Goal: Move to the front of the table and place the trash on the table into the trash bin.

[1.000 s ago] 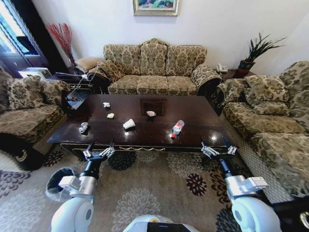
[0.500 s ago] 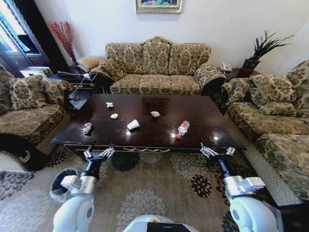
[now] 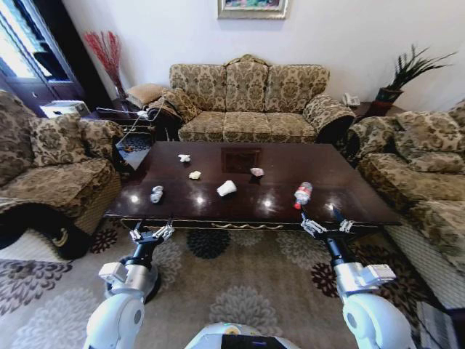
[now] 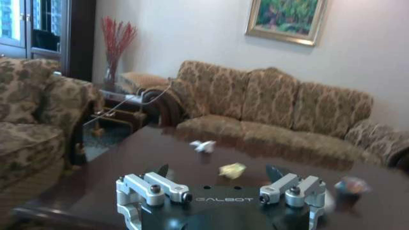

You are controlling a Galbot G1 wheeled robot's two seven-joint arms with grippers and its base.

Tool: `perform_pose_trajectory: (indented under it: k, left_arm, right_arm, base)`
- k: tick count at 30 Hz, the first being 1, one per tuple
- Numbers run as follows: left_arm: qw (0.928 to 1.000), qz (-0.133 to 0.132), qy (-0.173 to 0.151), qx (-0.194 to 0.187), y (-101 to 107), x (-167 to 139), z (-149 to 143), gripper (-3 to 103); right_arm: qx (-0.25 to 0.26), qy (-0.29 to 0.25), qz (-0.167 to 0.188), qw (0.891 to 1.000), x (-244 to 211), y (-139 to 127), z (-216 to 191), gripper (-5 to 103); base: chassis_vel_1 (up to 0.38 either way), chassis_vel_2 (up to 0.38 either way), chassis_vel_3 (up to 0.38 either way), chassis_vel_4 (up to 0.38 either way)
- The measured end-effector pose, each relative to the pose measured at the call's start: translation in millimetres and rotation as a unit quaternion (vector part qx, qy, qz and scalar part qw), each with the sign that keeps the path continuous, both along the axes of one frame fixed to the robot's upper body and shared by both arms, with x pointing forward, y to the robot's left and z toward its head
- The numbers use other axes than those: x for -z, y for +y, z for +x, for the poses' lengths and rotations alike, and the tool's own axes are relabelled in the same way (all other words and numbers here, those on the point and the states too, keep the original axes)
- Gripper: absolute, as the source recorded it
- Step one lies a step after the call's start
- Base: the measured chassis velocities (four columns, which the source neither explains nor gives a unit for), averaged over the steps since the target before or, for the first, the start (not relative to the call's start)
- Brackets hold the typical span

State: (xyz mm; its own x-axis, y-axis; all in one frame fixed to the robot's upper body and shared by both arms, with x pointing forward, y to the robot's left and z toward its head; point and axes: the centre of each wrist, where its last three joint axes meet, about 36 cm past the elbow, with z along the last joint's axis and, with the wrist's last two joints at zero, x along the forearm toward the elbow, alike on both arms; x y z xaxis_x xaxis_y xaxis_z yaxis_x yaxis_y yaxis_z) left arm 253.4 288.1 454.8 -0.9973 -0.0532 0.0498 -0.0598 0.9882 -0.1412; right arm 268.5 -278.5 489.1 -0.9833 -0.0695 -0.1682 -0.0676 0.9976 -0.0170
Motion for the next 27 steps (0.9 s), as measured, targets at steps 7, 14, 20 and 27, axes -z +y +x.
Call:
perform_pose_trajectory:
  k: [7, 14, 20, 27]
  left_arm:
    - [0.9973, 0.052, 0.051, -0.002, 22.0, 37.4, -11.4, 100]
    - [0.9892, 0.108, 0.099, 0.003, 44.8, 74.6, -29.2, 100]
    - [0.9881, 0.107, 0.110, 0.003, 43.6, 83.0, -34.1, 100]
    - [0.9925, 0.061, 0.103, -0.023, 28.0, 96.8, -39.3, 100]
  right_arm:
    - [-0.002, -0.017, 0.017, 1.000, -5.5, 1.5, -2.5, 100]
    - [-0.007, -0.022, 0.027, 0.999, -5.2, 1.3, -3.8, 100]
    - [-0.008, -0.038, 0.029, 0.999, -8.2, 0.2, -2.2, 100]
    - [-0.015, -0.024, 0.003, 1.000, -4.1, 0.1, -7.7, 100]
  base:
    - [0.129, 0.130, -0.132, -0.132]
    - [-0.057, -0.039, 0.047, 0.035]
    - [-0.009, -0.009, 0.011, 0.006]
    - [0.000, 0.000, 0.000, 0.000]
